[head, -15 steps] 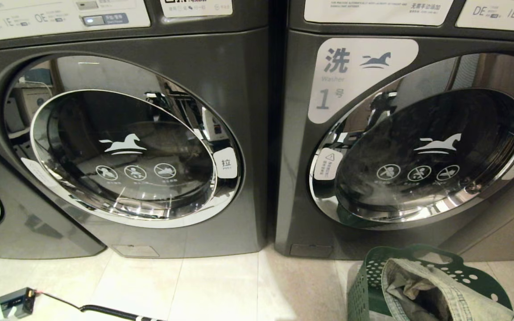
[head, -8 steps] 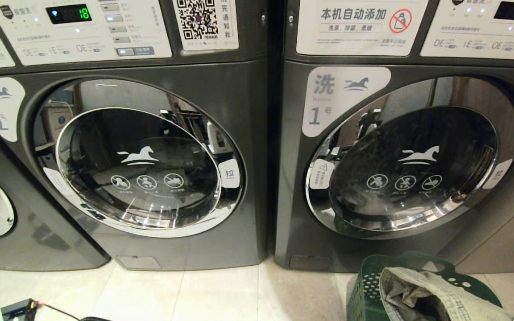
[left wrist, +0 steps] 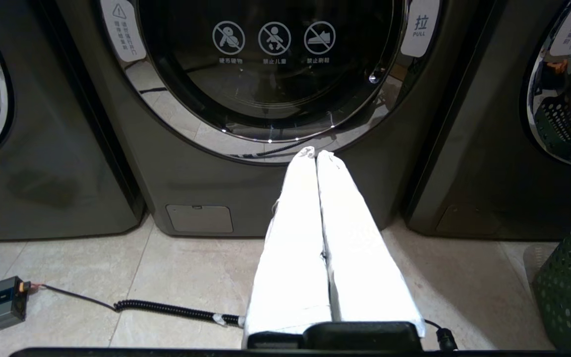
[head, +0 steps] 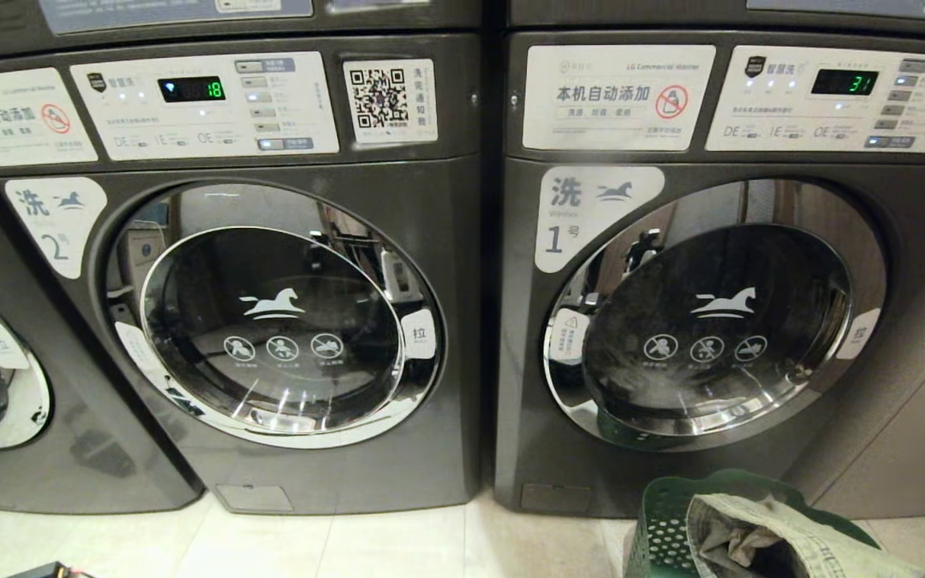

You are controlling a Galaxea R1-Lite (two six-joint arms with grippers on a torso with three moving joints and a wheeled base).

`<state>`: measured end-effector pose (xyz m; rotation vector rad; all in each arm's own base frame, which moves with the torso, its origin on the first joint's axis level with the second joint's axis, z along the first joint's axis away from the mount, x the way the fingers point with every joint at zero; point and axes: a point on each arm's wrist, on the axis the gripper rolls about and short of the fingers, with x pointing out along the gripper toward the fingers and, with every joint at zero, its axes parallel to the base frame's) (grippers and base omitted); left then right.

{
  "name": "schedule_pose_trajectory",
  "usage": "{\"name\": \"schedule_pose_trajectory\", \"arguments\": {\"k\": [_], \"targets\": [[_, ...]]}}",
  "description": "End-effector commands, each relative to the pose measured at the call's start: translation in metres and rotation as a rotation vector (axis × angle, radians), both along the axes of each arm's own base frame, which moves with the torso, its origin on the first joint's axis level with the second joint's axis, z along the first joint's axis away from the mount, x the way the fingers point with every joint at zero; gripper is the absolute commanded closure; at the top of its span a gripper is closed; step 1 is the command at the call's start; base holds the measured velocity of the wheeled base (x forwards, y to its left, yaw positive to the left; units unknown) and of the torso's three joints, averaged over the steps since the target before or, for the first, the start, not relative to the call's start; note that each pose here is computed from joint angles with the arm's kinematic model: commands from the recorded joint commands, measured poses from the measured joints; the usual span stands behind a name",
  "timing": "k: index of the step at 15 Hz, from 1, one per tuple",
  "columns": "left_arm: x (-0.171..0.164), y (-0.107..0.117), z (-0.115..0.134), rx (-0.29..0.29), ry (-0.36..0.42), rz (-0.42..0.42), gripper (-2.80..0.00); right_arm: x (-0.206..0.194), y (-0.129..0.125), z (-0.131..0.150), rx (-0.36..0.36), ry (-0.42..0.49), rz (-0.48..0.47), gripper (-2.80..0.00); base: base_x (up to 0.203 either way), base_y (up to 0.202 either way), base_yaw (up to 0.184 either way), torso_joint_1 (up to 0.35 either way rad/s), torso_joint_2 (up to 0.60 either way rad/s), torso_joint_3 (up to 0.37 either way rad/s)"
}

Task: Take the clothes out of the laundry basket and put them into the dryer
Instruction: Put the clothes in the dryer

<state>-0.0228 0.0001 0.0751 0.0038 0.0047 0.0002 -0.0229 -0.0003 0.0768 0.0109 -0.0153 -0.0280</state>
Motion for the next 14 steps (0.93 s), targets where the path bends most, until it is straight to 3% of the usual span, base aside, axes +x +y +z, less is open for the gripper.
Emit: {"name": "schedule_pose_trajectory", "arguments": {"k": [1,9,14], "targets": [[0.0,0.0,0.0,0.001,0.001,0.001,0.0,0.0006,0.0,-0.0015,0.0,0.006,0.0,0.0,0.0,0.0,0.0,0.001,0.0,0.215],[0.0,0.0,0.0001,0.001,-0.002,0.0,0.0,0.0006,0.0,-0.0015,0.006,0.006,0.001,0.0,0.0,0.0,0.0,0.002,0.0,0.195],[0.0,0.0,0.0003,-0.004,-0.003,-0.002,0.0,0.0006,0.0,-0.0015,0.009,0.006,0.001,0.0,0.0,0.0,0.0,0.003,0.0,0.035]]}}
